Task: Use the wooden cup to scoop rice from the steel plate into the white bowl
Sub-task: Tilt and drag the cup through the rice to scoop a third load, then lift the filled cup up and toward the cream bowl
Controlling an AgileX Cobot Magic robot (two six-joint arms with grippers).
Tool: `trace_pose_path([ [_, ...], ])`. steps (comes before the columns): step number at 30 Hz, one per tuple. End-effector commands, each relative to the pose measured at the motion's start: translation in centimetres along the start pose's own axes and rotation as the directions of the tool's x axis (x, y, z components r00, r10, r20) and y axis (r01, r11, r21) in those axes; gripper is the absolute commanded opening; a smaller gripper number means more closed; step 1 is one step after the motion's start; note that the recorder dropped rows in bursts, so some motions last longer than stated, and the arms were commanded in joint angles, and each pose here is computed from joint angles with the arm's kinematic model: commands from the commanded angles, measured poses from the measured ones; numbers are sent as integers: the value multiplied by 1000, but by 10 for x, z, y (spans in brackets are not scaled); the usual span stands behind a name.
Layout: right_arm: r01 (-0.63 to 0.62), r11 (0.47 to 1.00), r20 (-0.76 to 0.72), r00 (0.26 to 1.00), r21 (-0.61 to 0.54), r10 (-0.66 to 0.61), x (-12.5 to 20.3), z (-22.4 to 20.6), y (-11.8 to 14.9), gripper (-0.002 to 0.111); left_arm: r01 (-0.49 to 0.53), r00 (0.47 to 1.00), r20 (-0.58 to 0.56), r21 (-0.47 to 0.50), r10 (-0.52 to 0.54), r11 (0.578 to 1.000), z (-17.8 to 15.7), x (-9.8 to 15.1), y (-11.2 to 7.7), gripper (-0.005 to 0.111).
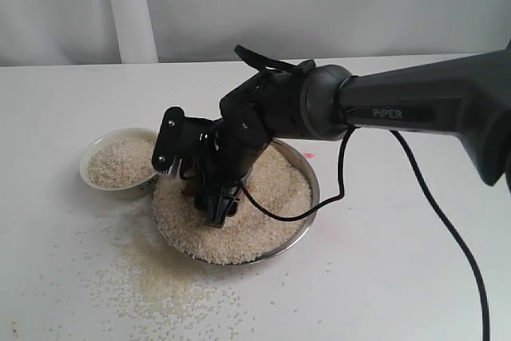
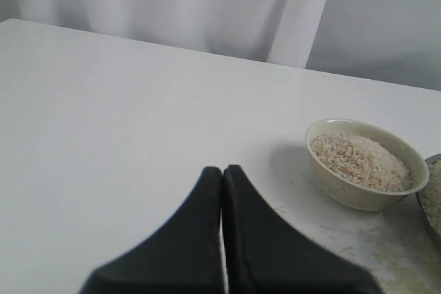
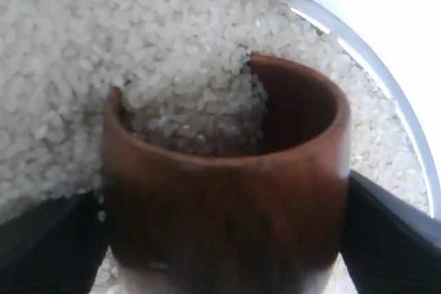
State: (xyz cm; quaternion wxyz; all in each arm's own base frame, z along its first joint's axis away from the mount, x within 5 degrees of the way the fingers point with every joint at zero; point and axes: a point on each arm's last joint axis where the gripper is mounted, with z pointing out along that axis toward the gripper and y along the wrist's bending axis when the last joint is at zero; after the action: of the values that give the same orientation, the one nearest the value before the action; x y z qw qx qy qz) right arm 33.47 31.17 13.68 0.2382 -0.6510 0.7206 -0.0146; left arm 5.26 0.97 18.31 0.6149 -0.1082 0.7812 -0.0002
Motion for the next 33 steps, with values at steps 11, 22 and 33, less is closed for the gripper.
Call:
trace_pose_path([
  [11,-197,975,197,965,101,175,29,-33,-4,0,-2,1000,2,5,2,1000,0,0,0,0],
  [22,-282,951,276,931,125,240,34,-39,2,0,-2,1000,2,5,2,1000,0,0,0,0],
  [33,-16,982,152,988,187,-13,-13,-87,-38,0,-2,1000,2,5,2,1000,0,0,0,0],
])
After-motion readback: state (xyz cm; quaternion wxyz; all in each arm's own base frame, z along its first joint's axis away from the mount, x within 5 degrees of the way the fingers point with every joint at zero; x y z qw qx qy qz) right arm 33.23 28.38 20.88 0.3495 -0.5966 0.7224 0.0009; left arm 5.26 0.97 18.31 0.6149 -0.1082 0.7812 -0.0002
